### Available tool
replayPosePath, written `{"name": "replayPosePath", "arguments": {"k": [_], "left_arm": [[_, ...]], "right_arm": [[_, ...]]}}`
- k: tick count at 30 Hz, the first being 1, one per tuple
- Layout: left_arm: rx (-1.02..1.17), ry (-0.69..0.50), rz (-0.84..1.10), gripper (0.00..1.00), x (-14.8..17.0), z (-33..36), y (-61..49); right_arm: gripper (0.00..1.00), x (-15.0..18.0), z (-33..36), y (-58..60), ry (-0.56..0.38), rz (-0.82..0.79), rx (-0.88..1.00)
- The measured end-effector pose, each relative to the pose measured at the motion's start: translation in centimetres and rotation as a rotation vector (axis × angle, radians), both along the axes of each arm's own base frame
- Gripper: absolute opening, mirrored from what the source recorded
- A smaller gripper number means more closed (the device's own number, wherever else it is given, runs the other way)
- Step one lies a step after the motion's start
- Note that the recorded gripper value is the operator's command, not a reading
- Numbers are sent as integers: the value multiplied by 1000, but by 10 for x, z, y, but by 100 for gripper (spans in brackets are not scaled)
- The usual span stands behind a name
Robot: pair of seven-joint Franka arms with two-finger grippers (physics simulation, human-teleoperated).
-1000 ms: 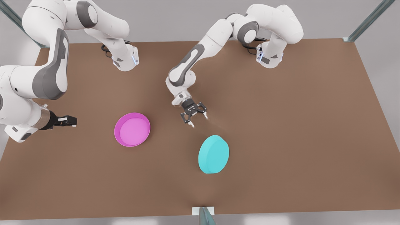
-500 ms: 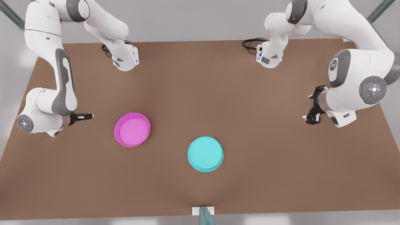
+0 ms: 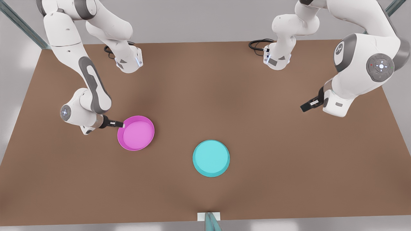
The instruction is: Flip the blue plate over with the left arm, and stack the pink plate on top of the blue plate with the right arm
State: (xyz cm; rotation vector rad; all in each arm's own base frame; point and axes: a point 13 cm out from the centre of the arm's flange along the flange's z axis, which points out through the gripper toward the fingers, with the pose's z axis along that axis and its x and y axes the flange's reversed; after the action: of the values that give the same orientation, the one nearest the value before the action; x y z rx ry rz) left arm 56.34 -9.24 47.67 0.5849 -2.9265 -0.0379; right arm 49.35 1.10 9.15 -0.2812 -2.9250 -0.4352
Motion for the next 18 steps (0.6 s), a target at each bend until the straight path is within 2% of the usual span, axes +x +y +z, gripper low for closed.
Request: {"name": "replayPosePath", "arguments": {"k": [13,14,15,16,17,18], "left_arm": [[-51,32,-276,100,-11,1,-5],[-55,33,-290,100,-11,2,-6],[-58,33,-303,100,-11,2,-6],[-60,33,-315,100,-12,2,-6],[-62,33,-326,100,-12,3,-5],[-64,35,-337,100,-12,3,-5]], "right_arm": [[100,3,-43,5,-12,-46,-11],[97,3,-43,5,-15,-49,-11],[78,4,-43,5,-17,-51,-11],[70,5,-43,5,-18,-53,-10],[54,5,-43,5,-19,-54,-8],[51,5,-42,6,-21,-55,-5]]}}
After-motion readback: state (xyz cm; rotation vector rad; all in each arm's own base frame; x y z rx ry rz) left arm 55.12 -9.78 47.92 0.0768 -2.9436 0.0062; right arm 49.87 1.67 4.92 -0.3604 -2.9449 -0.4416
